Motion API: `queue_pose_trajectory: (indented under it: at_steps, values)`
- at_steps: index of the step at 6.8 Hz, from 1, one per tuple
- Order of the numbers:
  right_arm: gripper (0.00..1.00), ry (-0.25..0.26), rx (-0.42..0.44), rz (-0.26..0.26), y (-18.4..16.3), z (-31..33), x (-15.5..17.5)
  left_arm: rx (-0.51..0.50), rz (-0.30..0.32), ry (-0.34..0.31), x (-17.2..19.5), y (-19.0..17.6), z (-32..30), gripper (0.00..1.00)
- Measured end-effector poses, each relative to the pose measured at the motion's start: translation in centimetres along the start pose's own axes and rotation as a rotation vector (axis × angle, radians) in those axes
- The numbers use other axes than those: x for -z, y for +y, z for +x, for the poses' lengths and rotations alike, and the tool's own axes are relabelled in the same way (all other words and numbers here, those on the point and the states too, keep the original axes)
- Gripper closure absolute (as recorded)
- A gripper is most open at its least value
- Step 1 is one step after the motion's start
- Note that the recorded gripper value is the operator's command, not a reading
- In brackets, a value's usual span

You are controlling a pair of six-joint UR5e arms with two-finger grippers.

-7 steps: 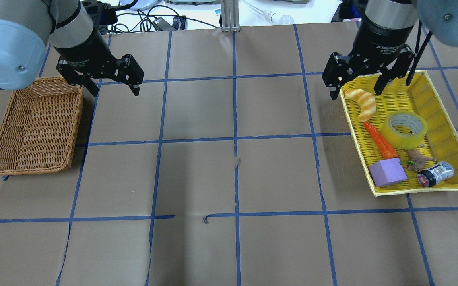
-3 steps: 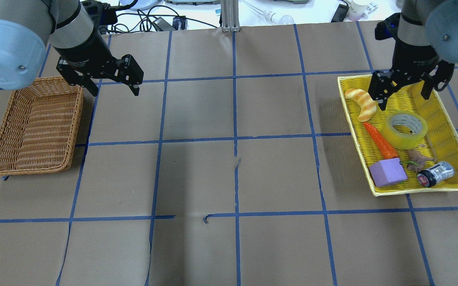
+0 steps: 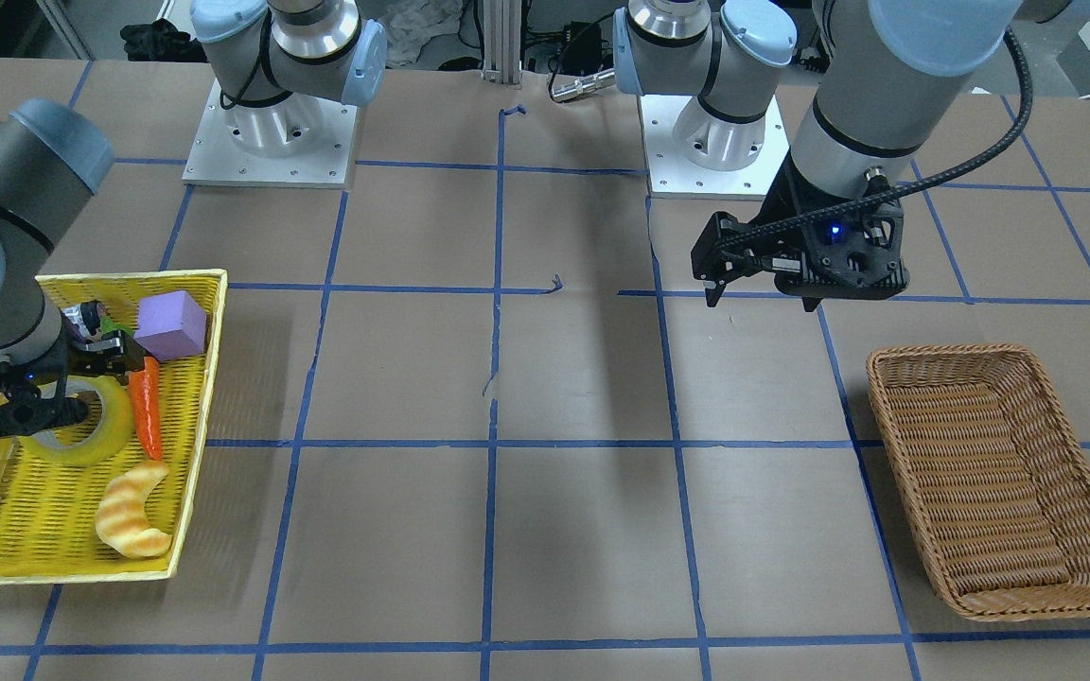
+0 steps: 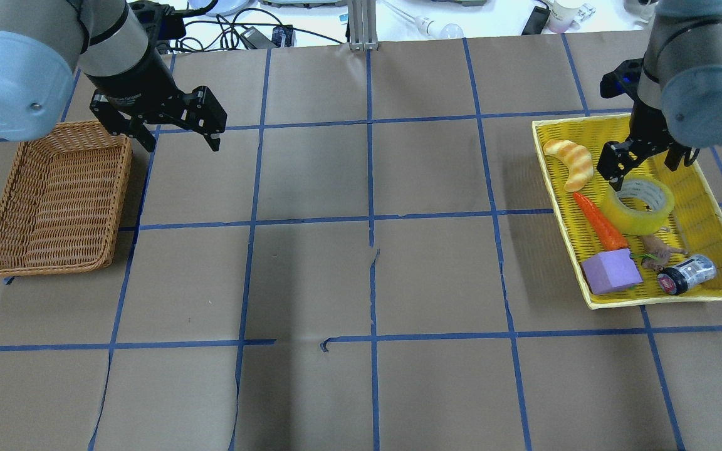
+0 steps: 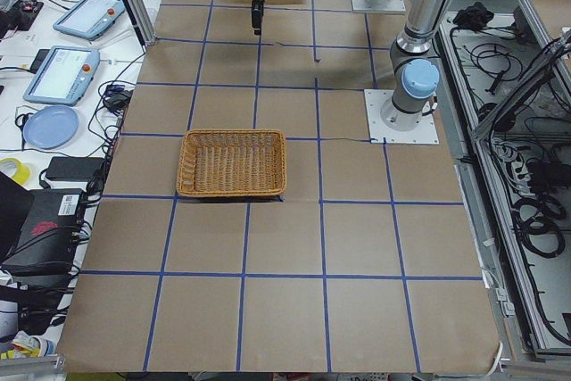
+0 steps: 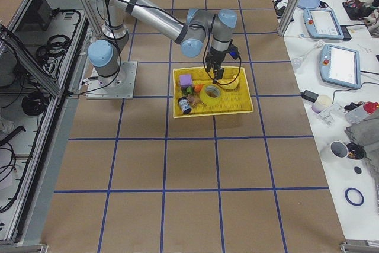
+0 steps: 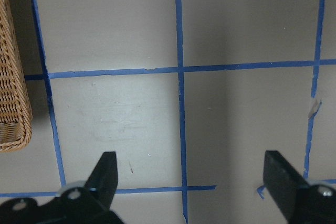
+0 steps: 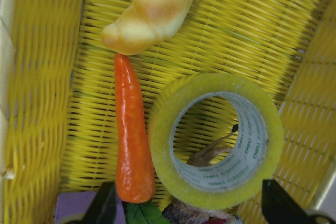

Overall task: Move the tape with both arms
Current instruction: 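Lower the right gripper into the yellow tray and grasp the tape roll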

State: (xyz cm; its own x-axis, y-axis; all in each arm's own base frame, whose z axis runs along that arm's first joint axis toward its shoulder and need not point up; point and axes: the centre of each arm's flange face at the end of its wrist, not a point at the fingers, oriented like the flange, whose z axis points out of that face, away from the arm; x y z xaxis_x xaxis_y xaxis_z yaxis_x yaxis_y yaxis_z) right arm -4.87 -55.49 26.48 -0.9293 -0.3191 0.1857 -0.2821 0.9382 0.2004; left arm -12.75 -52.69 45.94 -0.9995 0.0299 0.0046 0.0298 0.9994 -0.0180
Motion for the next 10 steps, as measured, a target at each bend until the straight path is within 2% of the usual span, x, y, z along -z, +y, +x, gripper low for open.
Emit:
queue_pose_trajectory:
  at_steps: [1,2,3,5,7,9,10]
  values:
    - [0.5,-0.012,0.012,-0.015,-0.1,-0.3,-1.8,0.0,-0.001,0.001,-0.1,0.0,0.0,0.0]
    - [0.82,-0.024,0.013,-0.031,-0.3,-0.3,-3.2,0.0,-0.001,0.001,-0.1,-0.1,0.0,0.0]
    - [1.0,-0.035,0.005,-0.047,-0.2,0.0,-4.2,0.0,-0.002,0.002,-0.2,-0.1,0.0,0.0]
    - [1.0,-0.054,-0.035,-0.062,0.1,0.5,-5.0,0.0,-0.005,0.001,-0.3,-0.2,0.0,0.0]
    - [1.0,-0.07,-0.075,-0.029,-0.2,0.9,-3.7,0.001,-0.006,0.0,-0.4,-0.2,0.0,0.0]
    - [1.0,-0.071,-0.103,0.01,-0.7,1.8,2.2,0.001,-0.006,0.0,-0.4,-0.2,0.0,0.0]
    - [1.0,-0.098,-0.152,0.04,-1.5,0.7,6.4,0.001,-0.007,0.0,-0.4,-0.2,0.0,0.0]
